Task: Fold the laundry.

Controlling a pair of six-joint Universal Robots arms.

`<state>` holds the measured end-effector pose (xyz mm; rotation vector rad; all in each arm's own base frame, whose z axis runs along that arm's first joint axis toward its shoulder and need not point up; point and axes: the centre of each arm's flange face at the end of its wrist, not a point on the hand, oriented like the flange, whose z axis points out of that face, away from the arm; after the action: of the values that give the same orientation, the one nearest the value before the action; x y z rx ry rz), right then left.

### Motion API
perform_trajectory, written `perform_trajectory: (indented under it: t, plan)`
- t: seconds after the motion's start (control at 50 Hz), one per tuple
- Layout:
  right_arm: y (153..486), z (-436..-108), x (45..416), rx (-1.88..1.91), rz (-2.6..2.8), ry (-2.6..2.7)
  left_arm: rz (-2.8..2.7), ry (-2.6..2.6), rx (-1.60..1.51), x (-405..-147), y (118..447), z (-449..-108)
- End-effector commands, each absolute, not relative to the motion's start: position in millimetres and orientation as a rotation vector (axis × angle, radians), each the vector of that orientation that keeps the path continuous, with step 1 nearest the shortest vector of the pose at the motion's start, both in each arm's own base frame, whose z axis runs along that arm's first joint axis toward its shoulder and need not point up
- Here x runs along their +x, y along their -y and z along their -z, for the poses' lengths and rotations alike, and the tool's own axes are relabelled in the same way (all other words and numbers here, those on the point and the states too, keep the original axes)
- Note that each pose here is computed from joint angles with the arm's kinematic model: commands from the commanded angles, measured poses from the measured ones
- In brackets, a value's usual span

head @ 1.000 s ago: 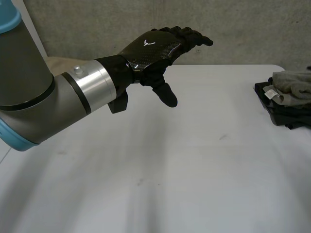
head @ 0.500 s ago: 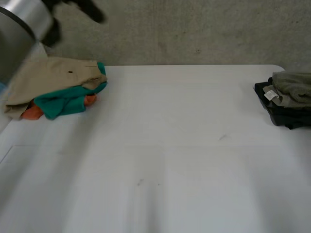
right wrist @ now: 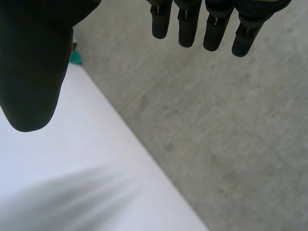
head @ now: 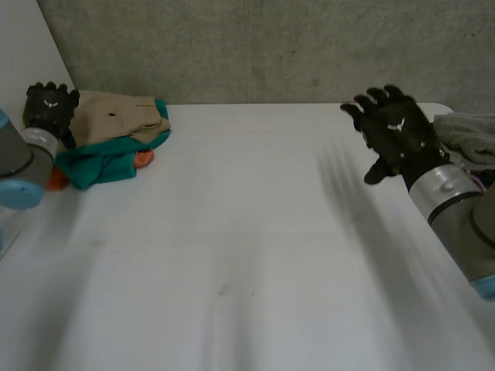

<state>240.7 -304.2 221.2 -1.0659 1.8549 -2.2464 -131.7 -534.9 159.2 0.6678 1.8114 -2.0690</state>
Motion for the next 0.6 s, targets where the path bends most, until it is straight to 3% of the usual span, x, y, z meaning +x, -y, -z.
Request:
perform_trajectory:
  t: [0.02, 0.1, 0.2, 0.3, 0.38, 0.44, 0.52, 0.58, 0.6]
  plan:
    - [300, -203, 235, -1.108, 2.212, -1.933, 2.081, -1.761, 0.615, -108, 561, -119]
    - [297, -198, 233, -1.112, 2.194, -1.955, 2.095, -1.73, 0.603, -104, 565, -117]
    - [295, -196, 231, -1.108, 2.185, -1.974, 2.127, -1.649, 0.525, -120, 565, -131]
    - [294, -195, 230, -1.104, 2.186, -1.982, 2.237, -1.539, 0.458, -159, 544, -214]
    - [294, -195, 229, -1.096, 2.188, -1.993, 2.35, -1.496, 0.445, -178, 510, -279]
    - [294, -195, 229, -1.095, 2.185, -1.997, 2.606, -1.391, 0.418, -209, 456, -357]
    - [292, -197, 228, -1.093, 2.193, -1.993, 2.818, -1.402, 0.438, -235, 402, -397]
    - [292, -200, 227, -1.084, 2.207, -1.988, 2.929, -1.456, 0.478, -255, 366, -408]
    - [291, -202, 227, -1.082, 2.212, -1.986, 3.004, -1.487, 0.526, -270, 338, -416]
